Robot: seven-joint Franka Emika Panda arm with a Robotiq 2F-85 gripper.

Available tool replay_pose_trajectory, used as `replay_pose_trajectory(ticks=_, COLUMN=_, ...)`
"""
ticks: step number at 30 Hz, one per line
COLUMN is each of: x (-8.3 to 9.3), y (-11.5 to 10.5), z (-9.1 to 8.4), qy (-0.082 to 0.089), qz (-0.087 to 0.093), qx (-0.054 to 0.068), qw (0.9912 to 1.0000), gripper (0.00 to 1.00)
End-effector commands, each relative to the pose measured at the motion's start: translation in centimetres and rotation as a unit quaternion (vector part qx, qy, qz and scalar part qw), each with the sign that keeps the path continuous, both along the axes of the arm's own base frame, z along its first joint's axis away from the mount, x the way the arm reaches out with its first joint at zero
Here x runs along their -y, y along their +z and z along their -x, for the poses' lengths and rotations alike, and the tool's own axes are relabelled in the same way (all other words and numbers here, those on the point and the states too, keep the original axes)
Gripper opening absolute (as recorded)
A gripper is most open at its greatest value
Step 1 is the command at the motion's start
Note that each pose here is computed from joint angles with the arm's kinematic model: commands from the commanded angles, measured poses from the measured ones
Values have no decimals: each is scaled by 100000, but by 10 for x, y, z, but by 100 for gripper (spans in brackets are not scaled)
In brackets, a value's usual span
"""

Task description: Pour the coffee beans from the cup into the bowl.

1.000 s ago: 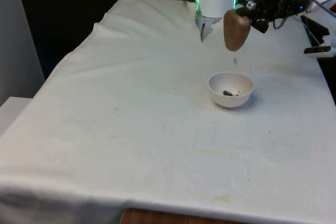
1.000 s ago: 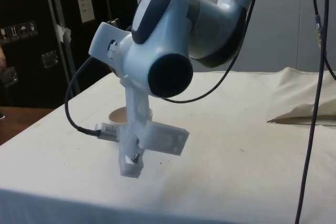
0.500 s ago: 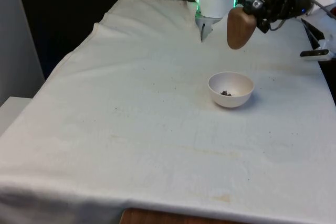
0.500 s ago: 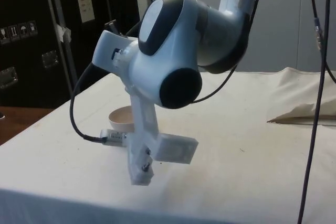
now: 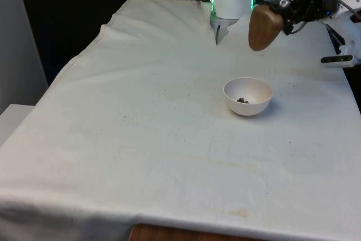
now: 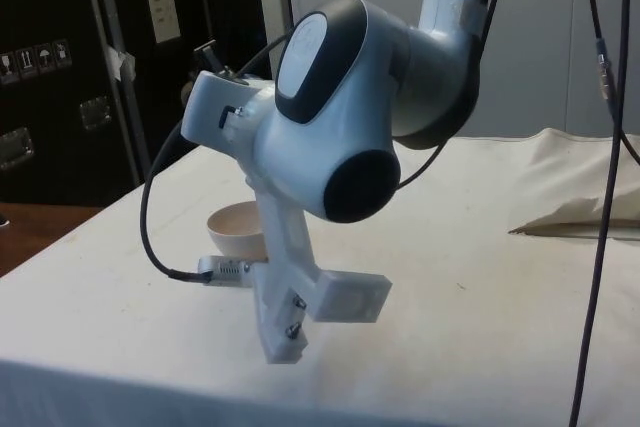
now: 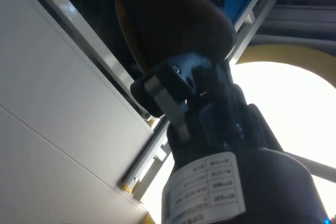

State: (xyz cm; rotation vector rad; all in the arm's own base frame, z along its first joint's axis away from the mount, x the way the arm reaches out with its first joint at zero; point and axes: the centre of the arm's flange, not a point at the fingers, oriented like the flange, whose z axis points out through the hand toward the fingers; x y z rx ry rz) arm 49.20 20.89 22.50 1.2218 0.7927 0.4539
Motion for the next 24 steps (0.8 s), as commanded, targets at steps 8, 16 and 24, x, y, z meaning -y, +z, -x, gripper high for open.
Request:
replay_pose_trajectory(ticks=8, x=1, y=0, z=0, qy=17, qz=25, qx=14, qw=100000, gripper=0)
replay_pose_trajectory(ticks=16, x=4, y=0, z=0, qy=-66, qz=-1885, qx=935, qw=99978, gripper=0)
replay_pose_trajectory(ticks=24, x=13, y=2, z=-1, qy=-475, qz=-4022, qx=2213, qw=99893, gripper=0)
